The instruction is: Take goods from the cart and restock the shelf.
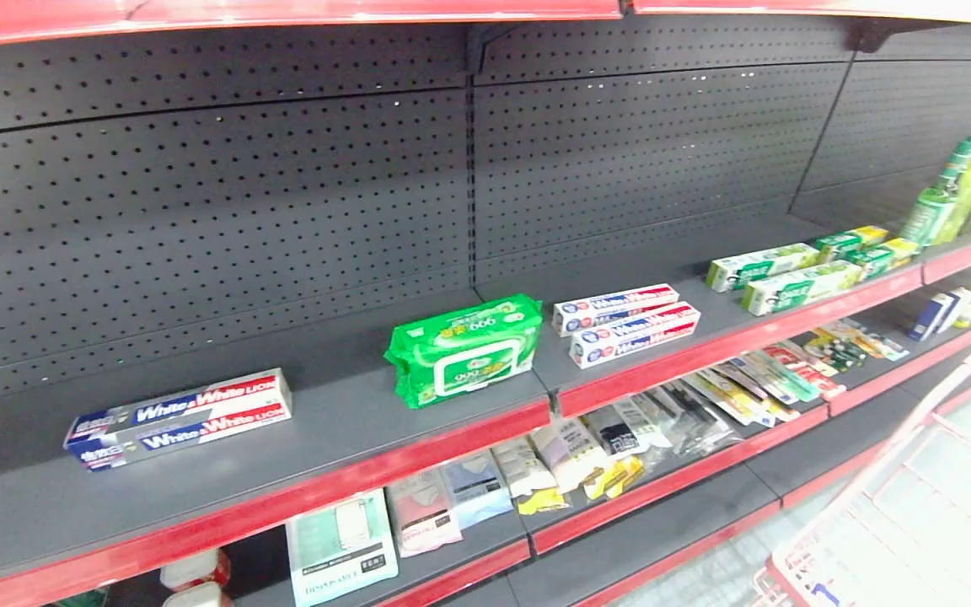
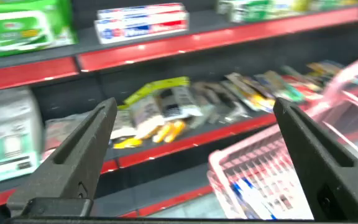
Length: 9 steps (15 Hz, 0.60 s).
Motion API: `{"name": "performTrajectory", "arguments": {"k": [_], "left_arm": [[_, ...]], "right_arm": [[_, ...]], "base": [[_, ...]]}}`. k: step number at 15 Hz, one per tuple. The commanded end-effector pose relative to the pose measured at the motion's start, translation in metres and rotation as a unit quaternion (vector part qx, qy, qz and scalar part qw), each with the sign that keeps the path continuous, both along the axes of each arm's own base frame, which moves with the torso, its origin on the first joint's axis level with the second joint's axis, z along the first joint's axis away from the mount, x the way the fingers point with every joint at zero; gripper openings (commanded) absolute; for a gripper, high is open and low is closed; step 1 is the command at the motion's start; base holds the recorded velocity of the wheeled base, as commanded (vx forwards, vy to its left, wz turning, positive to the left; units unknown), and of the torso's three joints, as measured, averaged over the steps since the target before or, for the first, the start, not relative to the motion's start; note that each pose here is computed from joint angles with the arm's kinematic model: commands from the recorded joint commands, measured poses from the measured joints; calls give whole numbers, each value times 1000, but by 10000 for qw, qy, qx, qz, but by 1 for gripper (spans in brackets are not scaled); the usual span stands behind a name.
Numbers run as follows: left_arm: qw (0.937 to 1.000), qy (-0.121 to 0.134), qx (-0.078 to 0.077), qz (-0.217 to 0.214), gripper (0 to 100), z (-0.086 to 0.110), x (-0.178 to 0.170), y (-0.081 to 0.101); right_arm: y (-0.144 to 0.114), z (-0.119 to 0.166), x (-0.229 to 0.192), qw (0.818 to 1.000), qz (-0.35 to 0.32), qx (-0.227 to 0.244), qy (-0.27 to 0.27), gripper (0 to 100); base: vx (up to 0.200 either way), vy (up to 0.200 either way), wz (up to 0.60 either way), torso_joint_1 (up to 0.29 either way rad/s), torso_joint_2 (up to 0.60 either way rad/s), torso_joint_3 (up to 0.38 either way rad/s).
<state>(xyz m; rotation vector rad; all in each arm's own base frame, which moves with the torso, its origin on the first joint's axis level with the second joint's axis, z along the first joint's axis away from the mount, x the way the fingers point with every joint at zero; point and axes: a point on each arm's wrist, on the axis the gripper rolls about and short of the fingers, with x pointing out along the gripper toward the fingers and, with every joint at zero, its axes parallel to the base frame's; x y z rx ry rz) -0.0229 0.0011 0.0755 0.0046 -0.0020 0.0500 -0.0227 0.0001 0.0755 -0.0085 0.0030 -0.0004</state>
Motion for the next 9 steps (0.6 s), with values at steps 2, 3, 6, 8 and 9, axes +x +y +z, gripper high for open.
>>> {"name": "performTrajectory", "arguments": {"k": [2, 3, 6, 8, 9], "left_arm": [[10000, 3, 0, 3, 100, 0, 0, 0], [10000, 3, 0, 11, 100, 0, 0, 0], [10000, 3, 0, 11, 100, 0, 0, 0], [10000, 3, 0, 3, 100, 0, 0, 0], [10000, 3, 0, 3, 100, 0, 0, 0]], "right_arm": [[0, 0, 0, 10000, 2, -3, 0, 100], [0, 0, 0, 10000, 2, -3, 8, 100], [0, 0, 0, 10000, 2, -3, 0, 100], [0, 0, 0, 10000, 2, -3, 8, 100], [0, 0, 0, 10000, 2, -3, 0, 100]], "base": [[0, 0, -600, 2, 2, 5], [0, 0, -600, 2, 7, 2], [0, 0, -600, -2, 2, 5], [0, 0, -600, 2, 5, 2], [0, 0, -600, 2, -7, 2]]}}
